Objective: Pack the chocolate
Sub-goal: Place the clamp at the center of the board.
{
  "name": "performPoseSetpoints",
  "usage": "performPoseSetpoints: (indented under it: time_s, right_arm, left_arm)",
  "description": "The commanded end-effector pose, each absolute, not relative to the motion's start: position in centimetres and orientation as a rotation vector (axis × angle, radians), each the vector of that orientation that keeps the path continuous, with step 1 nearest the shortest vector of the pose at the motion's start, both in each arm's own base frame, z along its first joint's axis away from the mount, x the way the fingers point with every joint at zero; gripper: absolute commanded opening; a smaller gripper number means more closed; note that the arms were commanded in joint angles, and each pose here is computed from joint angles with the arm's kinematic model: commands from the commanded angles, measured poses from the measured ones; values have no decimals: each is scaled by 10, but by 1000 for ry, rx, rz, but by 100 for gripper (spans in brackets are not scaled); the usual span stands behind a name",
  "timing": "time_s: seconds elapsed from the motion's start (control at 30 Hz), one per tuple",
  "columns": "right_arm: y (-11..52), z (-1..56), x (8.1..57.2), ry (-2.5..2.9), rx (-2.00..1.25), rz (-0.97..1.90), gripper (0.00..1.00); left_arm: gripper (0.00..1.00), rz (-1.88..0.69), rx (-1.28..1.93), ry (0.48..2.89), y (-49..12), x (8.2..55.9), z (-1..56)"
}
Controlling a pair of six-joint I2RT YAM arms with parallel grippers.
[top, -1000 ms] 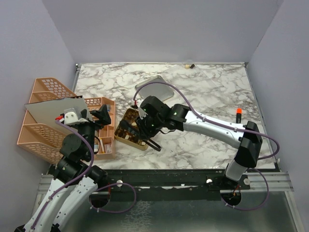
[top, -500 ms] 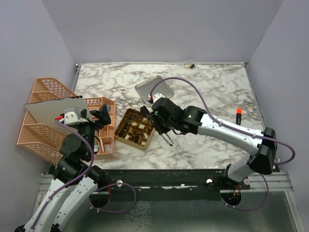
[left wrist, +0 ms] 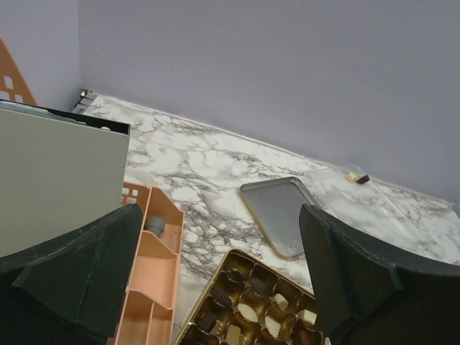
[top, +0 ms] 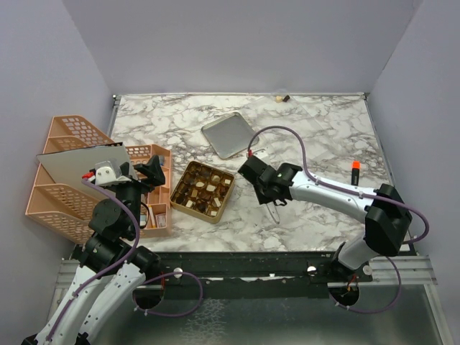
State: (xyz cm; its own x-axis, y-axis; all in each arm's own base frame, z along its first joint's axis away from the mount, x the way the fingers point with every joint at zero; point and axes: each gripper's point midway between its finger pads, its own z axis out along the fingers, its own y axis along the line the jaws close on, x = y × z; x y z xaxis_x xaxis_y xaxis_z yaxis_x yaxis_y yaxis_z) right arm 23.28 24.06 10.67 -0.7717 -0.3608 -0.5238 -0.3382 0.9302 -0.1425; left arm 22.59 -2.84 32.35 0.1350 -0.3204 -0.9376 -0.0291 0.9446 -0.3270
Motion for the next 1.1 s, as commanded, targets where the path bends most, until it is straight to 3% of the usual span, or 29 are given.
performPoseSetpoints:
  time_s: [0.0,0.97,1.07]
  right_arm:
    - [219,90,247,2522,-344,-107,32]
    - [168,28,243,2575,90,-190,39]
    - [170,30,243,2579,87,-174,45]
  left_arm:
    - [99,-221,-298,1420,-29,227,322]
    - [99,-227,-292,1422,-31,228,321]
    - [99,-226,-287,1429,-32,229,320]
